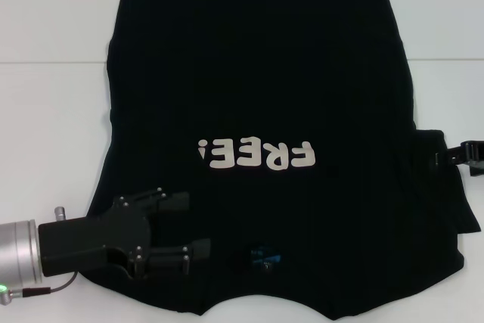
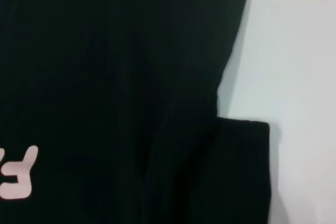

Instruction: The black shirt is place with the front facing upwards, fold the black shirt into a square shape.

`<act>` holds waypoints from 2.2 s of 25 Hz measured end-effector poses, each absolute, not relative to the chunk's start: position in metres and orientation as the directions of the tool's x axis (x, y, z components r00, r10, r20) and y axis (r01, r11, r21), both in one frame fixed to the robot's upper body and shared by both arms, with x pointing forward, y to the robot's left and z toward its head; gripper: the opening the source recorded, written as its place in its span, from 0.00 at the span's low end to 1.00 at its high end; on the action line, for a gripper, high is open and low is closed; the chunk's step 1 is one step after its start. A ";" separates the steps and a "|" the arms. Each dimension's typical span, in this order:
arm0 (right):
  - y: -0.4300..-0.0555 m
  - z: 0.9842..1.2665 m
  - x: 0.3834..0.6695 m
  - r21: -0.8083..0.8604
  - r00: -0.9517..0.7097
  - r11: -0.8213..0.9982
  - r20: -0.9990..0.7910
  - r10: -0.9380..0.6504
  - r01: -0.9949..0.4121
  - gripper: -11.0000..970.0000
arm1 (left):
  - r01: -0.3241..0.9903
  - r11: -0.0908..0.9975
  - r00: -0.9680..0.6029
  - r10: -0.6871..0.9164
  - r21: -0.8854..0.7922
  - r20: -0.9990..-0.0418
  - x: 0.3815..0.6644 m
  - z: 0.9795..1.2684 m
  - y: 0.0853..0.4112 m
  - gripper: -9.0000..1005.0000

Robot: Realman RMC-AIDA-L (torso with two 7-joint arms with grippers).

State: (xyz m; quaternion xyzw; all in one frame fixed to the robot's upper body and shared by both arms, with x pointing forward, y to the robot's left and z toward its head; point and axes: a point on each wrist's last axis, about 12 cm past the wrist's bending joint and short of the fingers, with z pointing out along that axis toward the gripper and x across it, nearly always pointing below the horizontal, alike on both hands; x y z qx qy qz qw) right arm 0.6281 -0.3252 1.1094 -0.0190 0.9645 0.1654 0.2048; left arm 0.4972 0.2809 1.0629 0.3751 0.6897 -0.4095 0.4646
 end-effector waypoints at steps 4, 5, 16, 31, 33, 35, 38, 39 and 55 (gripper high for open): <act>-0.320 1.108 0.629 0.310 -0.915 0.944 -0.402 0.021 -0.114 0.91 | 0.897 0.385 -0.288 0.135 -0.218 -0.948 0.497 1.063 0.281 0.88; -0.319 1.107 0.629 0.307 -0.916 0.945 -0.401 0.016 -0.118 0.90 | 0.897 0.385 -0.288 0.134 -0.218 -0.948 0.497 1.063 0.281 0.88; -0.316 1.101 0.628 0.294 -0.920 0.948 -0.393 0.005 -0.120 0.75 | 0.896 0.385 -0.291 0.131 -0.222 -0.948 0.497 1.062 0.281 0.88; -0.311 1.100 0.628 0.279 -0.922 0.949 -0.386 -0.027 -0.145 0.48 | 0.894 0.387 -0.293 0.128 -0.224 -0.948 0.496 1.062 0.281 0.88; -0.312 1.100 0.627 0.279 -0.922 0.949 -0.386 -0.026 -0.144 0.40 | 0.894 0.388 -0.293 0.127 -0.225 -0.948 0.496 1.062 0.281 0.88; -0.312 1.100 0.627 0.279 -0.922 0.950 -0.386 -0.026 -0.144 0.32 | 0.893 0.389 -0.293 0.126 -0.225 -0.948 0.496 1.062 0.281 0.88; -0.312 1.100 0.627 0.277 -0.921 0.950 -0.388 -0.029 -0.146 0.08 | 0.893 0.390 -0.293 0.126 -0.225 -0.948 0.496 1.062 0.281 0.88; -0.312 1.100 0.627 0.276 -0.921 0.950 -0.389 -0.030 -0.147 0.08 | 0.893 0.391 -0.294 0.126 -0.224 -0.948 0.496 1.062 0.282 0.88; -0.355 1.138 0.621 0.291 -0.892 0.952 -0.450 0.048 -0.096 0.05 | 0.885 0.397 -0.314 0.121 -0.244 -0.942 0.498 1.062 0.282 0.88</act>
